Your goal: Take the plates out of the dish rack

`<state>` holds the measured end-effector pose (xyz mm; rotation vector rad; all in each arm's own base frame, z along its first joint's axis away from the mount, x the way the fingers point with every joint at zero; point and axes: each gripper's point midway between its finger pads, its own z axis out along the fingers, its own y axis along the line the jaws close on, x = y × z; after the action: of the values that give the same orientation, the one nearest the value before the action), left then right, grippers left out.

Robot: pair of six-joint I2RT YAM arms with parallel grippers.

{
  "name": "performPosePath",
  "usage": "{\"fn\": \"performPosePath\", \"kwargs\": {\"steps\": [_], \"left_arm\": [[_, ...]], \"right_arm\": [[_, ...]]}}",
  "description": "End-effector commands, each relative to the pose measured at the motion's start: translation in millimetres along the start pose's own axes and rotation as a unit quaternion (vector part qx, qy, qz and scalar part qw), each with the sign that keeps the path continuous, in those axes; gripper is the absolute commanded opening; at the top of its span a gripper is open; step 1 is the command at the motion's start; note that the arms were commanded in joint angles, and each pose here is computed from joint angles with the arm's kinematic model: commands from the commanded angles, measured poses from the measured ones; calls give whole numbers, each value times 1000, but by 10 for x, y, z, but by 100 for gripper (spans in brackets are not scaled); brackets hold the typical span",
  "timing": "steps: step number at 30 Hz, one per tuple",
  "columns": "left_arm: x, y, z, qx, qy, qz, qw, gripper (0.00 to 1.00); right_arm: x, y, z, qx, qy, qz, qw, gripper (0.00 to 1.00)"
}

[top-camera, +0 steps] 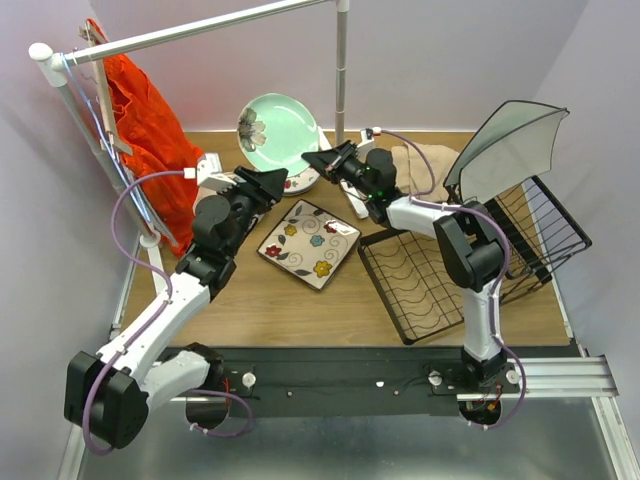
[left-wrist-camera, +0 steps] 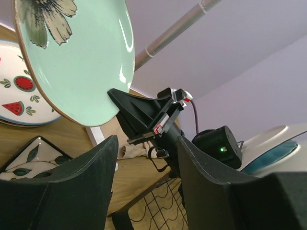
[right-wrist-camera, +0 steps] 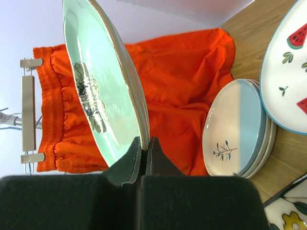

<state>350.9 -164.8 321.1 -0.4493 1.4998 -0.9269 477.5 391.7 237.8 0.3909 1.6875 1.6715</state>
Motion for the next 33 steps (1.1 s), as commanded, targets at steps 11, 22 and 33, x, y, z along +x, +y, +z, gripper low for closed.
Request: {"fn": "performPosePath", "kwargs": {"steps": [11, 22, 33], "left_arm": [[332, -383, 112, -76, -23, 32, 996, 59], [53, -354, -134, -147, -81, 32, 985, 60], [-594, -833, -326, -95, -118, 92, 984, 60]], "right_arm": [[-302, 706, -368, -89, -26, -32, 995, 1], [-318, 829, -448, -99, -18, -35, 994, 1], [-311, 937, -475, -108, -12, -37, 993, 1]]}}
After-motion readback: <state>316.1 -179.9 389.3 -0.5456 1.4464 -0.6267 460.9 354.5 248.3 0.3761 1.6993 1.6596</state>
